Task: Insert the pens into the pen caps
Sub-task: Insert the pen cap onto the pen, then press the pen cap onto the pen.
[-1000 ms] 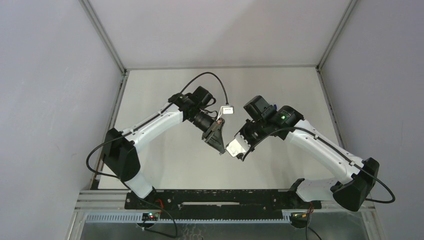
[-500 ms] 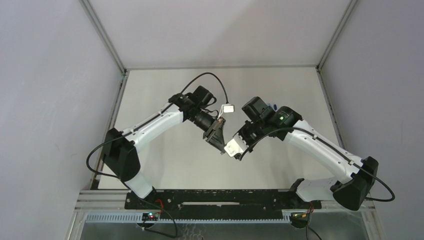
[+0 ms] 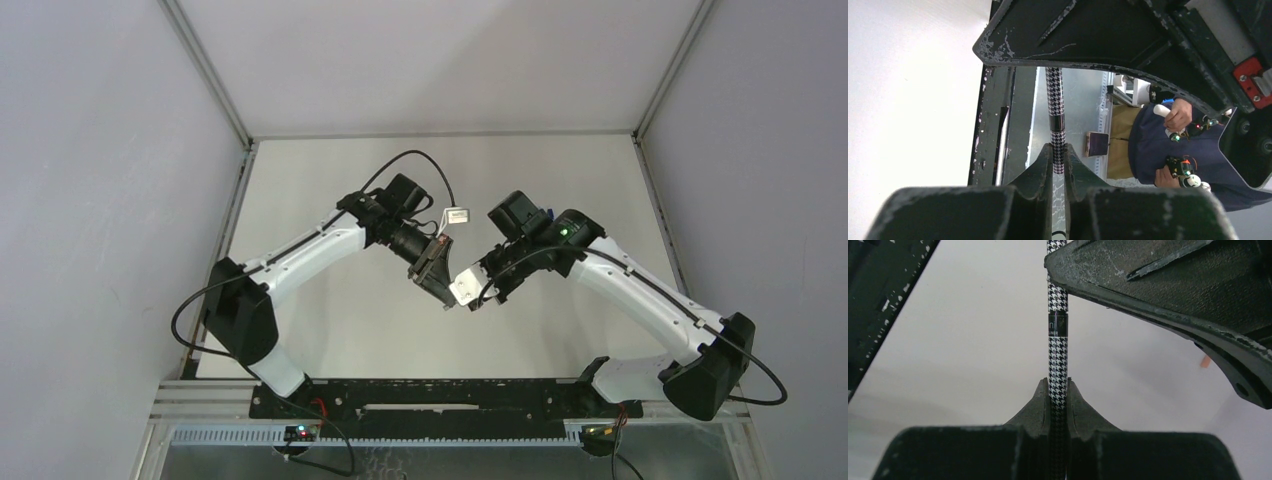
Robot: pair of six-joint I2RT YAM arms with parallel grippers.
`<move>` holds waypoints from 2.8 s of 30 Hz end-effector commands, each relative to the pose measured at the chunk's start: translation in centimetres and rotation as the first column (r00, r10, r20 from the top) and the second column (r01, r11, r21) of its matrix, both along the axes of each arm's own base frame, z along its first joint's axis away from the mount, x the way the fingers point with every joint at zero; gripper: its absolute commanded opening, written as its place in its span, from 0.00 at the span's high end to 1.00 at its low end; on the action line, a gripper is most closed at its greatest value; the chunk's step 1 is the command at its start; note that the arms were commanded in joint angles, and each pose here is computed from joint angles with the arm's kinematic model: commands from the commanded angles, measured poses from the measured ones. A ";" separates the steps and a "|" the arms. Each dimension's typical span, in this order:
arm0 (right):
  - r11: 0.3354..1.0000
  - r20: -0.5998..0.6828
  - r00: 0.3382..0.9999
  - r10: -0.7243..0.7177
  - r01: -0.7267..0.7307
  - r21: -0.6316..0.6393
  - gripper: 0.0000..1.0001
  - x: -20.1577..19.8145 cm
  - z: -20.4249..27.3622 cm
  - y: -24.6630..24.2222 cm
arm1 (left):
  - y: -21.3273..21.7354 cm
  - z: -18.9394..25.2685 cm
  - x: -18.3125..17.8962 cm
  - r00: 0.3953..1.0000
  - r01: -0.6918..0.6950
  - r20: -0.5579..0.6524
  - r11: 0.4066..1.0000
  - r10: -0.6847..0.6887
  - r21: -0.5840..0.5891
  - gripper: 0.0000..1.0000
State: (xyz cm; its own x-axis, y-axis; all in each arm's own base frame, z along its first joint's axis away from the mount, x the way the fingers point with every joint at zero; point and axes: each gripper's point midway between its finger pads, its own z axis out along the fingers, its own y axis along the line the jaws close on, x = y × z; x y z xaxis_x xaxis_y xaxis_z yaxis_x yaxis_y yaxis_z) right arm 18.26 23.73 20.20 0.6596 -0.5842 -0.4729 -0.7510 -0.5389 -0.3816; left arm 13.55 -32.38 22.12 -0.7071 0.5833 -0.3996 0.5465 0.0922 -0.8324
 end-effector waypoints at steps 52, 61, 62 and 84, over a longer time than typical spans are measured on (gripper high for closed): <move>0.491 -0.889 0.433 -0.150 0.813 0.314 1.00 3.2 15.3 -4.4 | -0.7 25.4 11.8 0.588 -0.509 -0.142 0.227 0.797 -0.831 0.20; 0.474 -0.903 0.406 -0.140 0.829 0.299 1.00 3.5 15.6 -4.3 | -2.8 23.6 12.6 0.560 -0.524 -0.092 0.267 0.823 -0.809 0.30; 0.474 -0.903 0.406 -0.140 0.828 0.299 1.00 3.5 15.6 -4.3 | -3.0 23.3 12.7 0.558 -0.525 -0.081 0.276 0.826 -0.805 0.30; 0.471 -0.909 0.388 -0.153 0.837 0.278 1.00 4.1 14.6 -3.5 | -6.2 23.2 11.3 0.648 -0.481 -0.042 0.366 0.760 -0.797 0.47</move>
State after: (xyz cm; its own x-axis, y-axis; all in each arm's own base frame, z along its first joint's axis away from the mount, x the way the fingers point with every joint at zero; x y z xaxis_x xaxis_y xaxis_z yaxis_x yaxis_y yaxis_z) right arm 22.16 19.97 34.71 -0.4221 0.0303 -0.9060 -0.8868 0.1935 0.4197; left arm 26.06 -38.65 41.41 -0.5423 -0.5166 -0.6626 0.7462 0.0663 -0.6624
